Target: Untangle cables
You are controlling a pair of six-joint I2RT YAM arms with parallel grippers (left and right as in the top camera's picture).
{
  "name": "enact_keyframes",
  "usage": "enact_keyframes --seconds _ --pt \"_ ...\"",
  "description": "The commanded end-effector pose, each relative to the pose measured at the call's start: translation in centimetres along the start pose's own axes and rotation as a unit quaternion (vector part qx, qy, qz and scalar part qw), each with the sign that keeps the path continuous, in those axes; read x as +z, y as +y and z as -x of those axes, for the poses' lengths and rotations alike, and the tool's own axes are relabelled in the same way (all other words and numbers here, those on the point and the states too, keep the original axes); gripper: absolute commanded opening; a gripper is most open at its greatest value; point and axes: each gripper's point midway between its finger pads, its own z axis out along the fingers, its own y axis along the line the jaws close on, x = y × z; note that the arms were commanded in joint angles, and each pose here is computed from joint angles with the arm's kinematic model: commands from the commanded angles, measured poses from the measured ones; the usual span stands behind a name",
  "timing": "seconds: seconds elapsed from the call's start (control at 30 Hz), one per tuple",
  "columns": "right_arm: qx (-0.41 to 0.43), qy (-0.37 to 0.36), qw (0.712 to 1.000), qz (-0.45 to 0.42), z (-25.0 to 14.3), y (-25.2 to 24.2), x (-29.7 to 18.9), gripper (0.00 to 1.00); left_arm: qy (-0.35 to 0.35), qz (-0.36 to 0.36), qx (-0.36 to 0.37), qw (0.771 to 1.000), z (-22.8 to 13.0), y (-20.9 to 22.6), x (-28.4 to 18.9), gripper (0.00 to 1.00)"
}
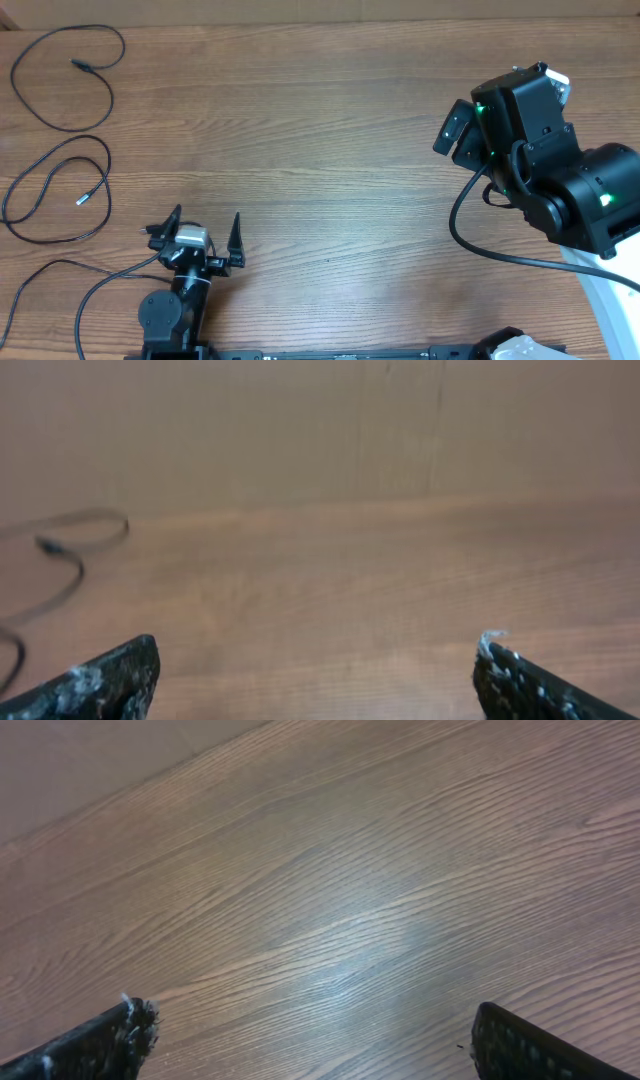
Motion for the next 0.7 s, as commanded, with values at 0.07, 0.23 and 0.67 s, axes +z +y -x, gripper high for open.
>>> enact_keyframes --seconds 0.07,0.23,0.67 --pt "0.006 -0.005 1.0 -0.004 0.2 -0.27 -0.04 1.0 0.003 0.009 0.004 1.0 -0.26 0.33 -0.04 1.0" --pt "0.006 -0.005 1.0 -0.004 0.2 -0.27 -0.04 1.0 0.003 0.009 -0.03 1.0 -0.26 0.32 -0.04 1.0" --pt "0.006 -0.005 1.0 -0.004 0.2 -0.27 -0.04 1.0 0.001 0.009 -0.09 0.996 -0.22 0.33 -0.03 1.0"
